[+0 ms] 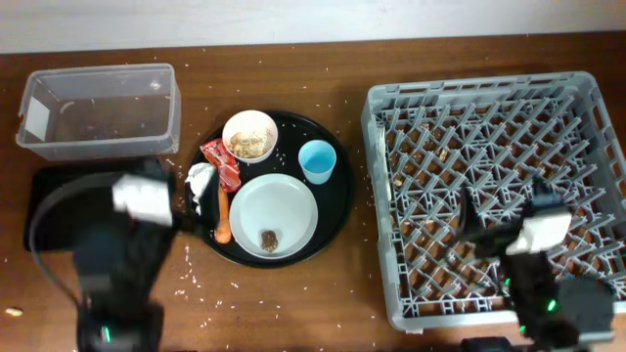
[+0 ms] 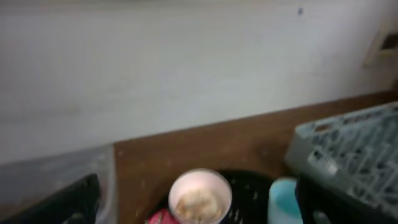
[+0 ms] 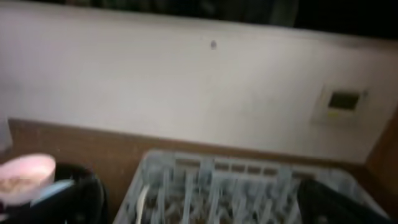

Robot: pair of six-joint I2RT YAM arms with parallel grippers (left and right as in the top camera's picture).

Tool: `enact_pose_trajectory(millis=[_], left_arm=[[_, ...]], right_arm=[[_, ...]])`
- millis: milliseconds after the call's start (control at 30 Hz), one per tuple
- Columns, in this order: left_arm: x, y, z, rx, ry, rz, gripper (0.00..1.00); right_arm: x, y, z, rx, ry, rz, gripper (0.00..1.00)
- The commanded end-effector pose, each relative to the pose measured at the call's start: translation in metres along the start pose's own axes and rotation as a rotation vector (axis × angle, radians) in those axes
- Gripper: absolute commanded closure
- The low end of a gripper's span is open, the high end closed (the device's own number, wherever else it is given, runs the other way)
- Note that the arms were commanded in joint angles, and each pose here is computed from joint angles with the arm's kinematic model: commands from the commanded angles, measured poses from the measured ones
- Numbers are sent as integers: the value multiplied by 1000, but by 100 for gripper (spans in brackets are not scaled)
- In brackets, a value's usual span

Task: Sort waste into correct bins and load items into the dishwasher rack
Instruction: 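Reach both grippers toward the pink bowl and light-blue cup, then grasp the light-blue cup with the right gripper and lift it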

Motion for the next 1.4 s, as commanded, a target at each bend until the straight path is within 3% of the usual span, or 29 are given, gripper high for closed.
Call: enact_pose_trajectory(millis=[0,67,100,200,300,367,400,433,467,567,600,633,667,700,767,833,900,967,1000,1100,1167,1300,1367], left_arm=[[-72,44,-5,37,-111,294,1],[-136,56,-19,18,-103,530,1],[-161,45,-29,7,-69,651,1],[-212,-22,-45,-32,-28,902,1],[-237,-117,-50,-17,-38,1180,1],[-238,-127,-60,-39,-48,1204,1],[-238,-129,-63,-53,-44,1205,5],[-240,-136,-70,-72,-49,1213,21],[-243,-146,-74,-81,-58,1225,30],[-248,-178,-85,-107,-65,1288,46],[-249,-181,-84,-107,-50,1289,47],[-250,-187,-82,-107,-39,1304,59],[-251,-197,-80,-99,-29,1326,64],[-251,-202,-79,-88,-18,1336,78],[-253,-199,-80,-87,-20,1327,99],[-253,-185,-86,-33,-7,1321,99],[-248,-144,-95,84,-112,1328,100],[-242,-88,-106,319,-447,1267,100],[-239,-56,-111,470,-719,1174,99],[-231,-2,-101,743,-1158,968,100],[-232,-1,-105,791,-1144,1014,99],[-228,4,-116,795,-1151,1037,99],[-228,4,-117,795,-1152,1039,99]], right_arm=[[-28,35,-15,8,76,158,2],[-63,42,-18,-18,188,363,2],[-78,38,-17,-28,219,440,2],[-118,-8,4,-82,369,658,2],[-143,-52,25,-141,492,816,1],[-147,-58,27,-145,500,837,0],[-147,-58,27,-145,500,837,3],[-147,-58,27,-145,500,838,5],[-147,-58,27,-145,500,838,5],[-147,-58,28,-145,500,838,7],[-147,-58,28,-145,500,838,7],[-147,-58,28,-145,500,838,8],[-147,-58,28,-145,500,838,10],[-147,-58,27,-145,500,838,11],[-147,-58,27,-145,500,838,14],[-148,-58,27,-188,478,844,20],[-154,-44,24,-400,465,778,19],[-162,-9,33,-486,700,529,14],[-166,7,35,-487,784,413,14],[-179,37,38,-431,891,176,10],[-187,51,58,-377,984,64,10],[-204,54,115,-330,1150,-21,10],[-207,57,135,-307,1202,-63,16]])
Point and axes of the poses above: each gripper's point midway between its finger pads, its own x axis back along the fingers, its own z axis along the line the jaws close on, y = z × x, the point moved 7 cm from there along x, back along the fingers, and after that the axes turned 15 degrees about x, right-handed, at the moved point
